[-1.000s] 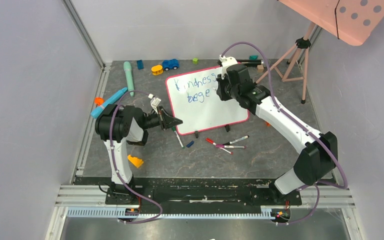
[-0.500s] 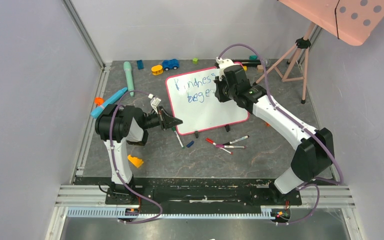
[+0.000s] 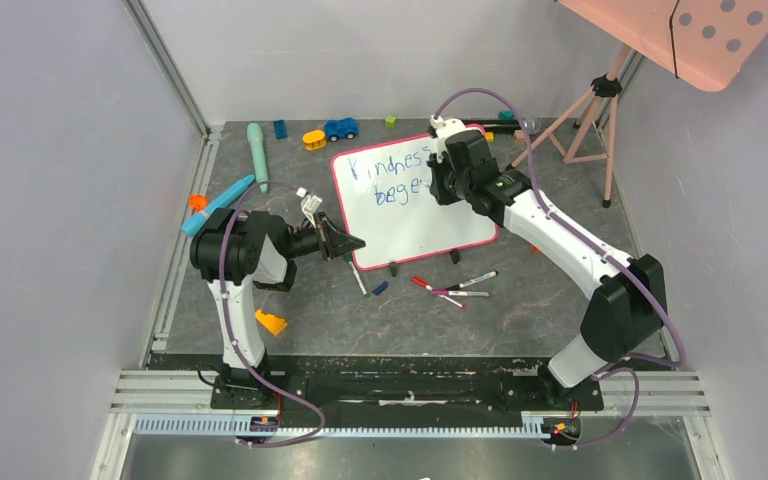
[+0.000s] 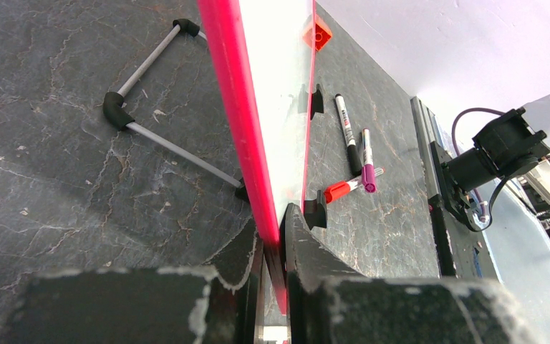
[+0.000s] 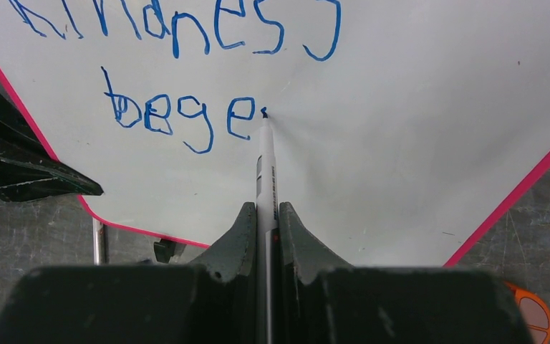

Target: Write a sentence on the whiteboard

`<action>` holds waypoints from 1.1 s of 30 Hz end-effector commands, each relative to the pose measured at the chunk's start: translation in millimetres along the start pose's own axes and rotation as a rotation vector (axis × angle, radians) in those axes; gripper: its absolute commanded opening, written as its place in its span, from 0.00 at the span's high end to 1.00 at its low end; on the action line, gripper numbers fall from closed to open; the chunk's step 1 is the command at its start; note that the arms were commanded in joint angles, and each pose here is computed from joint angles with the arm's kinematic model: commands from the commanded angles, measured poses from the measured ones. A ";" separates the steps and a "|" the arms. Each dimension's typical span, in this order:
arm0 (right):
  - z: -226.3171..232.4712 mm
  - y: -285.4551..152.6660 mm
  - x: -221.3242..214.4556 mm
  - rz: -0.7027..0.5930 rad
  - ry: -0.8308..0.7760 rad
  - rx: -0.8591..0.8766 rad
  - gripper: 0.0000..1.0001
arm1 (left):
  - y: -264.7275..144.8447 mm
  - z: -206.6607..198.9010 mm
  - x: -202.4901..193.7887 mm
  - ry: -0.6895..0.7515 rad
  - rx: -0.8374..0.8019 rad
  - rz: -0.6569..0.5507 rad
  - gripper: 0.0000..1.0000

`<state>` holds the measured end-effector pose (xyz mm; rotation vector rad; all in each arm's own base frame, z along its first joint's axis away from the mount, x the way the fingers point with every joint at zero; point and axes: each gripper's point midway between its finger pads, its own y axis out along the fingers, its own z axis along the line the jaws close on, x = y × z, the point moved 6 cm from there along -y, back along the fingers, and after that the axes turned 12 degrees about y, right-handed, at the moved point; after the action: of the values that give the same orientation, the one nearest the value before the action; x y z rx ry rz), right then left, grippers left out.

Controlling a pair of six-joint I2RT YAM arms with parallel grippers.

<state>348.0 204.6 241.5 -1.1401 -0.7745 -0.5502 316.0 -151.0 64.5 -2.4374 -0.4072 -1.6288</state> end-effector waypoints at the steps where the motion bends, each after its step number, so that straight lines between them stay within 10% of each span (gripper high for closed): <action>1: -10.3 -0.2 9.4 -0.014 -0.024 -0.090 1.00 | -1.8 18.7 -7.0 0.198 0.085 -0.020 0.95; 33: 4.4 -17.8 46.2 -0.115 -0.016 0.010 1.00 | -1.6 19.0 -6.5 0.199 0.085 -0.021 0.95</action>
<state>354.3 197.7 261.3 -1.1611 -0.7991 -0.5824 316.0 -151.0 64.6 -2.4373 -0.4063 -1.6301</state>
